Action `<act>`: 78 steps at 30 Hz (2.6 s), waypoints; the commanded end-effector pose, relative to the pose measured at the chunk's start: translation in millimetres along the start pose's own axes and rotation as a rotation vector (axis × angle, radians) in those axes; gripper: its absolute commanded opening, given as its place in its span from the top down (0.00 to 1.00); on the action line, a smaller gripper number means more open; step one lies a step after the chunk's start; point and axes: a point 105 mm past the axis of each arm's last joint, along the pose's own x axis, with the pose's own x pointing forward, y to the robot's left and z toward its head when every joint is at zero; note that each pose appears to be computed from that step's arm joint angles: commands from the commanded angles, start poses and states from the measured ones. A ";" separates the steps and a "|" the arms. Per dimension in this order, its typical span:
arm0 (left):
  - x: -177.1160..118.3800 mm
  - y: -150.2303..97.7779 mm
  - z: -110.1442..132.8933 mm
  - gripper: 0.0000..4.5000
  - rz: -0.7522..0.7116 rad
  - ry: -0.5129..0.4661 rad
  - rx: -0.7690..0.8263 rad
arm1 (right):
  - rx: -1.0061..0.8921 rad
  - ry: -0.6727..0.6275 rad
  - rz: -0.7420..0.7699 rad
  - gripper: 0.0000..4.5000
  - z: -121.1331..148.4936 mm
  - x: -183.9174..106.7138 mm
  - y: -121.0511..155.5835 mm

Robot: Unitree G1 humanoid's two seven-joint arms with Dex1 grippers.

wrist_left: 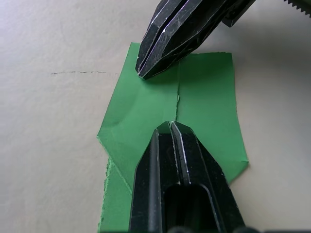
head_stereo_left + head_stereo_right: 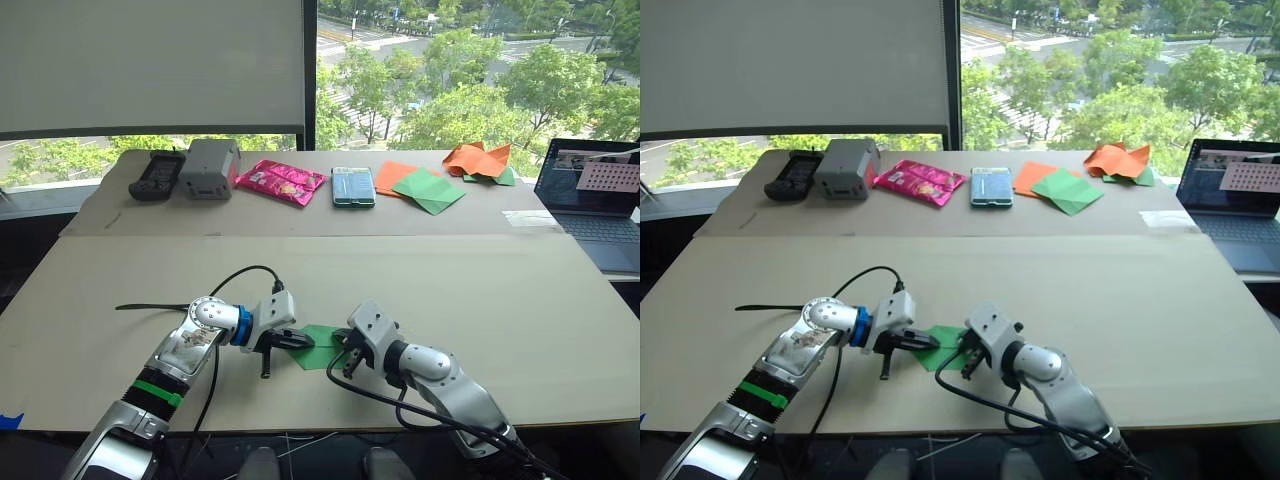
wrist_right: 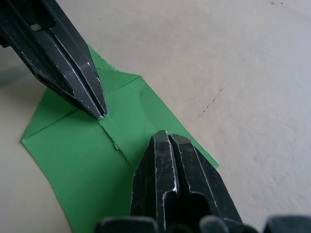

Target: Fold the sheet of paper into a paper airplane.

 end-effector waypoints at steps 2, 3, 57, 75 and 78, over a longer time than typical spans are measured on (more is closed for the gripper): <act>-1.2 -1.3 -3.9 1.00 -0.008 0.009 -0.025 | 0.048 0.115 0.011 0.99 -28.1 -2.6 5.1; -1.7 -4.0 1.8 1.00 -0.027 -0.021 -0.033 | 0.050 0.119 0.011 0.99 -29.4 -2.6 5.4; -52.4 -16.9 -65.7 1.00 0.125 0.170 -0.203 | 0.046 0.123 0.022 0.99 -25.2 1.6 4.4; -103.3 -24.3 19.2 1.00 0.196 -0.233 -0.347 | 0.036 -0.158 0.011 0.34 51.8 -26.5 -14.4; -101.5 -27.9 13.0 1.00 0.199 -0.220 -0.355 | 0.040 -0.143 0.008 0.11 50.5 -25.8 -25.2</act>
